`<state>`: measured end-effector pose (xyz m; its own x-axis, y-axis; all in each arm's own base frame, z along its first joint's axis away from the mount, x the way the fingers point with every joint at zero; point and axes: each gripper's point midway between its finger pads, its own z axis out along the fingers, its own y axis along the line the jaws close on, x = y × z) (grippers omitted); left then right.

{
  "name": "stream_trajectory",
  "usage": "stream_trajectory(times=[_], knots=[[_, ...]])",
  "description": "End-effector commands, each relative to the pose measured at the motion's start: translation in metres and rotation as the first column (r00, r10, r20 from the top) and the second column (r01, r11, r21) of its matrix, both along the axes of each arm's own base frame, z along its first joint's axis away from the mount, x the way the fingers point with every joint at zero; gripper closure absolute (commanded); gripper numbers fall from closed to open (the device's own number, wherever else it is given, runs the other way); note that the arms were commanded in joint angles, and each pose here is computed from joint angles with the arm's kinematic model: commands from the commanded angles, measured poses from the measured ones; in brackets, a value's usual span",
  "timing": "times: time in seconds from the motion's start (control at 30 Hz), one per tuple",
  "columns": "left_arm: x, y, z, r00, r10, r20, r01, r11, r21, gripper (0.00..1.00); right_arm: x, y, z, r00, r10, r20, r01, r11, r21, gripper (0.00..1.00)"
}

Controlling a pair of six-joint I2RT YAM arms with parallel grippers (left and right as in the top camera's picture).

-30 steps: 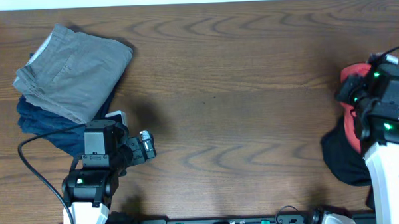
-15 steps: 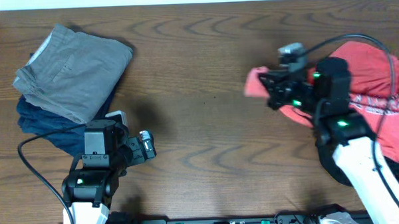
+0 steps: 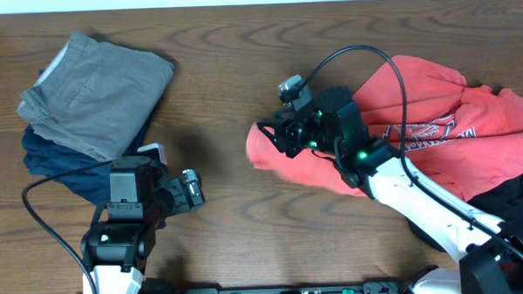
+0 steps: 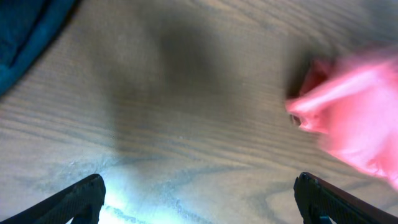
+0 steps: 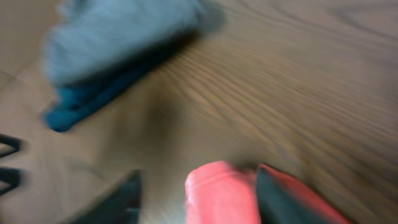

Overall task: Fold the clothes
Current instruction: 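Drag the red t-shirt leftward toward table center with the right gripper, then grasp the t-shirt's left edge with the left gripper and pull left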

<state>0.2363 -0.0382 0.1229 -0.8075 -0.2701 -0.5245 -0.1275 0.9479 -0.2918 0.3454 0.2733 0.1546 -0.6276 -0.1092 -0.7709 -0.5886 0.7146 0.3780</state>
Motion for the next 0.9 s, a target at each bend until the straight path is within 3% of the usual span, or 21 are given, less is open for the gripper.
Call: stream_trajectory(times=[0.0,0.1,0.23,0.4,0.57,0.67,0.87], knots=[[0.006,-0.001,0.010,0.999,-0.001,0.032,0.001,1.000,-0.010,0.02,0.028,-0.047,0.009,0.977,-0.206,0.056,0.210,0.975,-0.073,0.16],[0.006,-0.001,0.010,0.999,0.004,0.033,-0.004,1.000,-0.015,0.02,0.036,-0.098,0.021,0.940,-0.335,0.060,0.340,0.935,-0.103,0.02],[0.009,-0.012,0.015,0.999,0.003,0.042,0.001,0.995,-0.096,0.02,0.019,-0.189,0.022,0.829,-0.559,-0.021,0.545,0.815,-0.195,0.01],[0.018,-0.043,0.024,0.997,-0.056,0.054,0.068,0.961,-0.268,0.02,-0.045,-0.302,-0.008,0.471,-0.861,-0.193,0.770,0.508,-0.386,0.01],[0.023,-0.065,0.006,0.997,-0.068,-0.045,0.048,0.938,-0.344,0.02,-0.090,-0.357,-0.025,0.241,-0.932,-0.270,0.798,0.349,-0.491,0.01],[0.024,-0.090,-0.011,0.988,-0.111,-0.111,0.063,0.927,-0.369,0.02,-0.101,-0.374,-0.027,0.183,-0.944,-0.276,0.805,0.305,-0.509,0.01],[0.022,-0.151,-0.044,0.957,-0.194,-0.213,0.088,0.900,-0.426,0.02,-0.107,-0.378,-0.029,0.163,-0.946,-0.280,0.803,0.292,-0.520,0.01]])
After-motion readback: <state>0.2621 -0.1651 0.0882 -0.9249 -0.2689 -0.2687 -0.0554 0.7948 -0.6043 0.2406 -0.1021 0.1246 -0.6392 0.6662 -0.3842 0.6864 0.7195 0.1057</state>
